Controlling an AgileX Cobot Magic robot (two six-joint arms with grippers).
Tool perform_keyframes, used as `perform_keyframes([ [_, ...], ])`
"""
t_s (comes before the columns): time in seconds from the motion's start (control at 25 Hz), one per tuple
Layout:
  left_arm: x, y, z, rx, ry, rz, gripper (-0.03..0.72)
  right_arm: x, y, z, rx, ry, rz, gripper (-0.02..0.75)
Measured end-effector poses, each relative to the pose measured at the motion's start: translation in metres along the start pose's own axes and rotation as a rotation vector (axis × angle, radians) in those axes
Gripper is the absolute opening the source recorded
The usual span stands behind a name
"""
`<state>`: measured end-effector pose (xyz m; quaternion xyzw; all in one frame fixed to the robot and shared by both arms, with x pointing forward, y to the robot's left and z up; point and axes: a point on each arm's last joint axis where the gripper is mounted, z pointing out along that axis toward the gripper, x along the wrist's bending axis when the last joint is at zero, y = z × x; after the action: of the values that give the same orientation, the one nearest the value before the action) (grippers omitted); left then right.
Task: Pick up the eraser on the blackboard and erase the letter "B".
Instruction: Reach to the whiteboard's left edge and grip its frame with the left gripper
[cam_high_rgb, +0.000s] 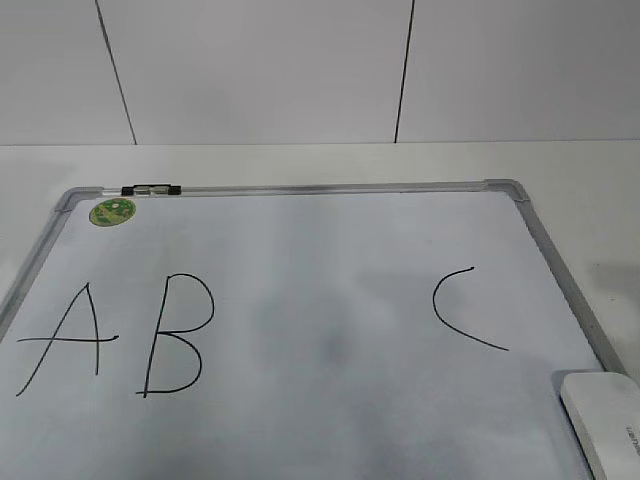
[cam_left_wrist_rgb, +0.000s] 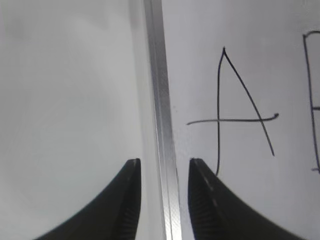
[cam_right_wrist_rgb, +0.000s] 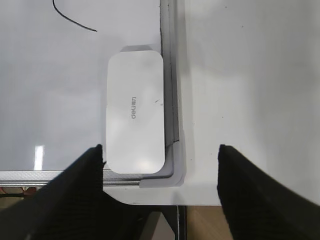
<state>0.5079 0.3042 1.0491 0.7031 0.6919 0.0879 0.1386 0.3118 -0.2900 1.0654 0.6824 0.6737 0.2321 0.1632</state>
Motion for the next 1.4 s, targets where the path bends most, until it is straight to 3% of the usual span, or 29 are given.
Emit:
perform_keyframes([
  [0.2, 0.006, 0.022, 0.047, 0.105, 0.008, 0.014, 0.241, 0.002, 0.000, 0.000, -0.002, 0.017, 0.008, 0.568],
  [0.52, 0.011, 0.034, 0.090, 0.180, 0.005, 0.029, 0.236, 0.004, 0.000, 0.000, -0.003, 0.042, 0.020, 0.568],
  [0.8, 0.011, 0.049, 0.104, 0.164, 0.005, 0.057, 0.234, 0.004, 0.002, 0.000, -0.024, 0.044, 0.021, 0.568],
  [1.4, 0.012, 0.048, 0.129, 0.219, -0.006, 0.067, 0.234, 0.004, 0.003, 0.000, -0.029, 0.044, 0.022, 0.568],
])
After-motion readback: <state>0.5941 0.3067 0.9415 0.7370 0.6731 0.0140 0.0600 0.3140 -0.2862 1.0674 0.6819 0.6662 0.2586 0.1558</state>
